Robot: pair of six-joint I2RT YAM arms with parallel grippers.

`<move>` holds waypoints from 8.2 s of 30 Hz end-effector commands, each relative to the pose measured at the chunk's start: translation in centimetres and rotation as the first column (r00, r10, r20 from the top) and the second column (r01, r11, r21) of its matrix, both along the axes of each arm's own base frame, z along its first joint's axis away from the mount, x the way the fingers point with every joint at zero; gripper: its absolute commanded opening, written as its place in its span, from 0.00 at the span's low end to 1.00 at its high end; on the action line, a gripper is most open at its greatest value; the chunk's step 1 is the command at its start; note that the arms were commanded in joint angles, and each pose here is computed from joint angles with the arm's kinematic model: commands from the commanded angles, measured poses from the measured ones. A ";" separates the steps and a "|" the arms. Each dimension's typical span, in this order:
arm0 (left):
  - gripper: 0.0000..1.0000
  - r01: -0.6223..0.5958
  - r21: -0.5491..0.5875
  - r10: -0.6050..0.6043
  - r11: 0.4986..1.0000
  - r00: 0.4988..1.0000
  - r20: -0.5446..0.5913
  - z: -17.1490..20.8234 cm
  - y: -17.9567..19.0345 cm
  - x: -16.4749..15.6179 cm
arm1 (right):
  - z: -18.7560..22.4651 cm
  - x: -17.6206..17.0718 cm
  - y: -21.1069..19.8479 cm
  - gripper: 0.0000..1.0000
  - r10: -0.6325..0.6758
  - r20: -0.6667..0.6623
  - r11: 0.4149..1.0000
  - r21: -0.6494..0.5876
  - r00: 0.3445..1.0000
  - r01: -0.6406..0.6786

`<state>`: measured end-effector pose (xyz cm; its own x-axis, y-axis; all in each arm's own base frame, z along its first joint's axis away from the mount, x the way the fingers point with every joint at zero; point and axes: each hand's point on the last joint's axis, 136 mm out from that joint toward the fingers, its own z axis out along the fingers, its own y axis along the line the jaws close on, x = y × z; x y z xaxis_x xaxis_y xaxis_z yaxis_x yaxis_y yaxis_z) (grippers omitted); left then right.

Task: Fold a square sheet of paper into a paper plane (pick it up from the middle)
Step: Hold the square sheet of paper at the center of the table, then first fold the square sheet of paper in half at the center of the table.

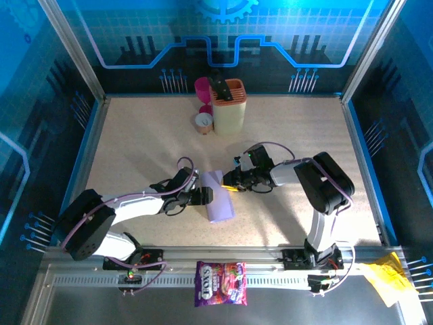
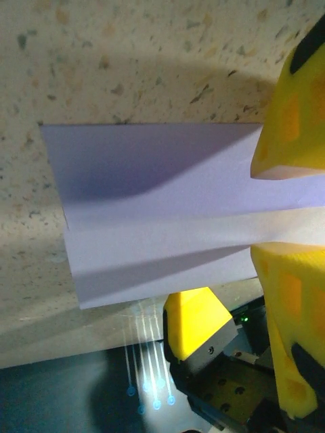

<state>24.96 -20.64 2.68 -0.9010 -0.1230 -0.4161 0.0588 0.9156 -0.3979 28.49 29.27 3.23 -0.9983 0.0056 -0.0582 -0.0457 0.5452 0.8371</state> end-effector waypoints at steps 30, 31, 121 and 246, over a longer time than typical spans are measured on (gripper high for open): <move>0.79 0.059 0.135 -0.059 0.989 0.998 -0.004 0.5 -1.0 0.8 | 2.0 0.0 -5.5 0.52 -0.030 0.188 0.962 -0.261 0.982 0.080; 0.80 0.064 0.134 -0.064 0.989 0.998 -0.002 0.5 -1.1 0.7 | 1.9 0.0 -5.5 0.51 -0.029 0.186 0.962 -0.262 0.982 0.078; 0.80 0.044 0.183 -0.039 0.982 0.999 -0.029 -1.2 -1.2 0.7 | -1.5 -3.1 0.4 0.02 0.163 0.117 0.951 -0.283 0.980 -0.124; 0.12 -0.101 -0.112 0.106 0.989 0.994 0.034 -1.6 -0.4 7.6 | -9.7 -4.6 -3.8 0.00 0.079 -0.030 0.873 -0.480 0.996 -0.084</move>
